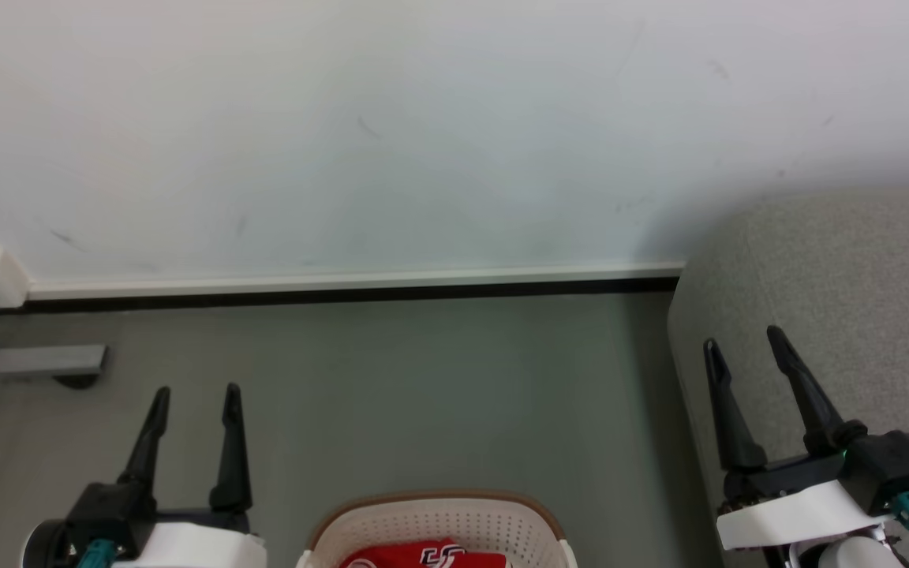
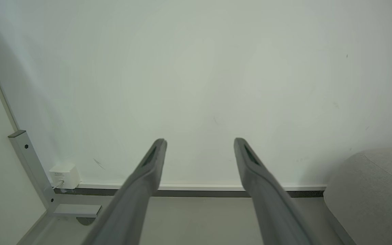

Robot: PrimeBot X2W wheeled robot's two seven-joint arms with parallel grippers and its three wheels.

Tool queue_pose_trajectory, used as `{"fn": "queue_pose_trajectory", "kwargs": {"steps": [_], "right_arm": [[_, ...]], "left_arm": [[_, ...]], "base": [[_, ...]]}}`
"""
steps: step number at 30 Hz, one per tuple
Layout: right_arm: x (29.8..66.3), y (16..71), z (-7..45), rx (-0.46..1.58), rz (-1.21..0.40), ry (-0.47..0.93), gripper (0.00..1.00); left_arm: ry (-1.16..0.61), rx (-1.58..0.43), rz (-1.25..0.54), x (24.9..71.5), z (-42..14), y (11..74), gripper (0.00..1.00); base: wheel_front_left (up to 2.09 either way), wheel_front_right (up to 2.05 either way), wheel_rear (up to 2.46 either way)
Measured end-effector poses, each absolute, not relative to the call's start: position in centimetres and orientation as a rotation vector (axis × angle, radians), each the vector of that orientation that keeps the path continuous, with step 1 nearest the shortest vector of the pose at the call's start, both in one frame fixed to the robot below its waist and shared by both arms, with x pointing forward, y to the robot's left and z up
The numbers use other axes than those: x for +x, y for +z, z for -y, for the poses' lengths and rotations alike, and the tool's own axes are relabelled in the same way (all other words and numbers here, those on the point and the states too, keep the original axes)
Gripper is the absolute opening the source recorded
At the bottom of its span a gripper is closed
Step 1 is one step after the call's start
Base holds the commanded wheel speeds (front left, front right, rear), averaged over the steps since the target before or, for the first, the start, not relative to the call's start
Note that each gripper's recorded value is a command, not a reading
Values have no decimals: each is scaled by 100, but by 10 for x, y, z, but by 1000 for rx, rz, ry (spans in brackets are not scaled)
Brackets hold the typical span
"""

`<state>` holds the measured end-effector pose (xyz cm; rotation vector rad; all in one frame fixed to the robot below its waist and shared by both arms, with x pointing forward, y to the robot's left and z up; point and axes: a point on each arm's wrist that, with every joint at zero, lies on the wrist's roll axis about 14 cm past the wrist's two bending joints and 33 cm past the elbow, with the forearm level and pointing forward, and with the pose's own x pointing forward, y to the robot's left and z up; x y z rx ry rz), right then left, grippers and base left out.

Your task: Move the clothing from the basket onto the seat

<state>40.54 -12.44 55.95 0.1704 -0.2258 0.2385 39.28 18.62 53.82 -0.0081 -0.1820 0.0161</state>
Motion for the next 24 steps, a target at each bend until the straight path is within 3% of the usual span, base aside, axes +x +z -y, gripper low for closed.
{"fn": "queue_pose_trajectory", "kwargs": {"steps": [24], "right_arm": [[462,530,150,162,179,180,100]], "left_arm": [[-114,-90,3,463,-145,463,100]], "base": [[0,0,0]]}}
